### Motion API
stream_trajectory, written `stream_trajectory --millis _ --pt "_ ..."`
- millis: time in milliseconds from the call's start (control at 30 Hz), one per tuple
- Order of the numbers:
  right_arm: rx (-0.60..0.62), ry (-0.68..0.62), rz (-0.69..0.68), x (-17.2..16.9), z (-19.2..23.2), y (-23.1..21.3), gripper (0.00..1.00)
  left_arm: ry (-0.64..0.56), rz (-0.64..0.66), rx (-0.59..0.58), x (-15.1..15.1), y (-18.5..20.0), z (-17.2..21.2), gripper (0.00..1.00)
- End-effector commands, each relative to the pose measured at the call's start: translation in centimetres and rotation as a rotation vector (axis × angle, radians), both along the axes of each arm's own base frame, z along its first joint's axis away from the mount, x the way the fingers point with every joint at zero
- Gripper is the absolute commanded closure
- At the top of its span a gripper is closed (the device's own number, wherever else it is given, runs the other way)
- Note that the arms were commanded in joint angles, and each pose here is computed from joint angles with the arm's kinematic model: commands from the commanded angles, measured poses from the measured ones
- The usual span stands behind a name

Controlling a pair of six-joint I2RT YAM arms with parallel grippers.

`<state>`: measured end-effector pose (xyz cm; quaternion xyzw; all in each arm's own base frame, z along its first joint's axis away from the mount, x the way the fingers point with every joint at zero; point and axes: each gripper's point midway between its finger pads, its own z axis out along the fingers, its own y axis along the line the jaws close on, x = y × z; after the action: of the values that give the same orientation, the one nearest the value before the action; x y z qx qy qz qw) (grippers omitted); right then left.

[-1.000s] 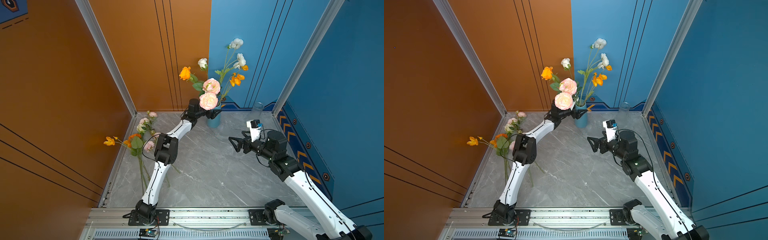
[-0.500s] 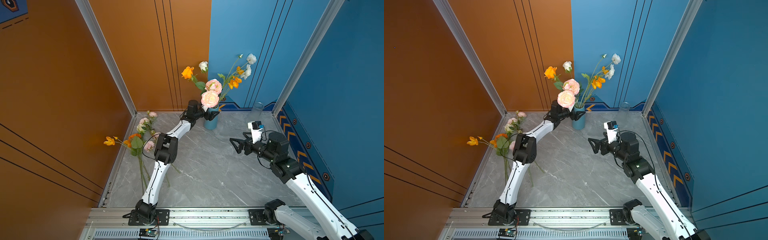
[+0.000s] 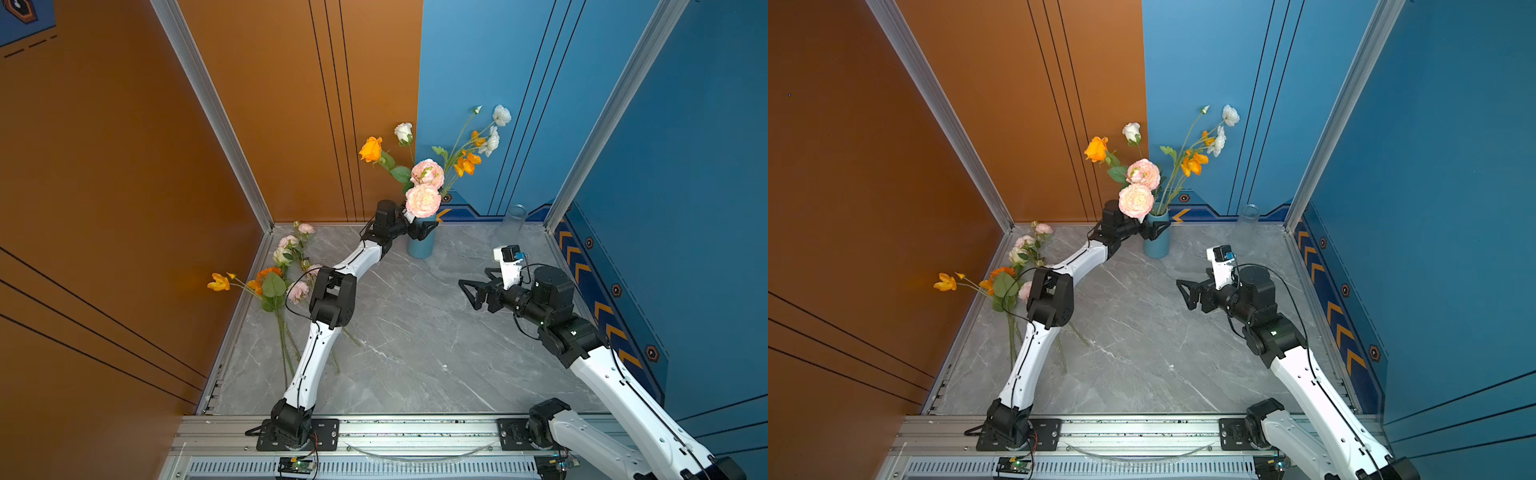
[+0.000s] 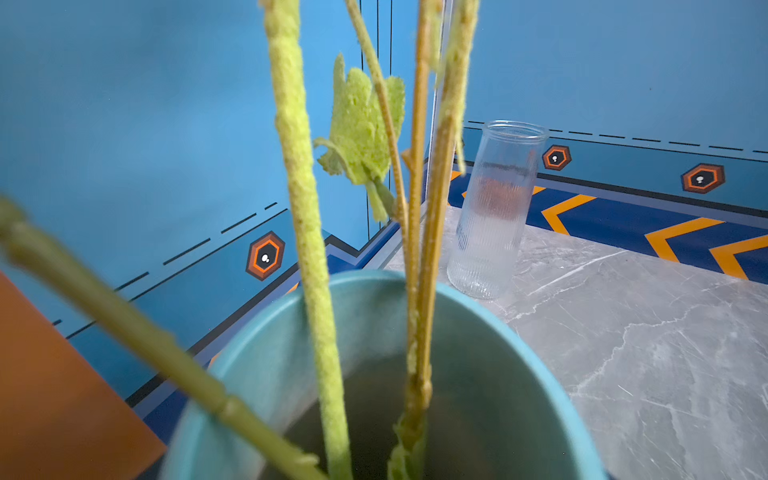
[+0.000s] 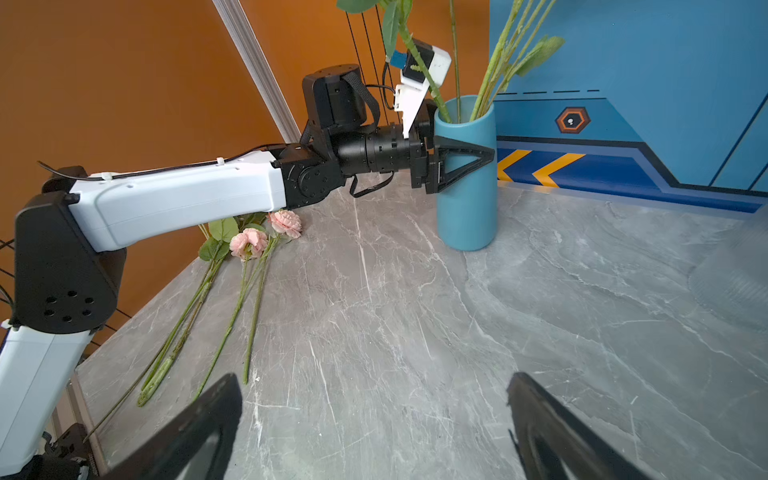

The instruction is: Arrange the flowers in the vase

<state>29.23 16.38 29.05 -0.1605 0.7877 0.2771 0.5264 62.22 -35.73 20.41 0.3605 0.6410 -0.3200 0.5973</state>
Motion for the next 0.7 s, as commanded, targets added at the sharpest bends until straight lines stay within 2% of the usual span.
stream_trajectory --millis 0,300,533,667 --pt "0.003 0.002 -0.012 0.2 -0.1 -0.2 0.0 -0.246 0.024 -0.126 0.2 0.9 9.1 0.61" --pt "-0.001 -0.001 -0.017 -0.3 0.1 -0.5 0.0 -0.226 0.03 -0.128 0.6 1.0 8.1 0.59" --pt "-0.004 -0.003 -0.019 -0.6 0.4 -0.6 0.0 -0.211 0.054 -0.13 0.8 1.2 7.7 0.43" --pt "-0.004 -0.004 -0.025 -0.8 0.3 -0.8 0.0 -0.207 0.06 -0.127 1.0 1.4 7.4 0.39"
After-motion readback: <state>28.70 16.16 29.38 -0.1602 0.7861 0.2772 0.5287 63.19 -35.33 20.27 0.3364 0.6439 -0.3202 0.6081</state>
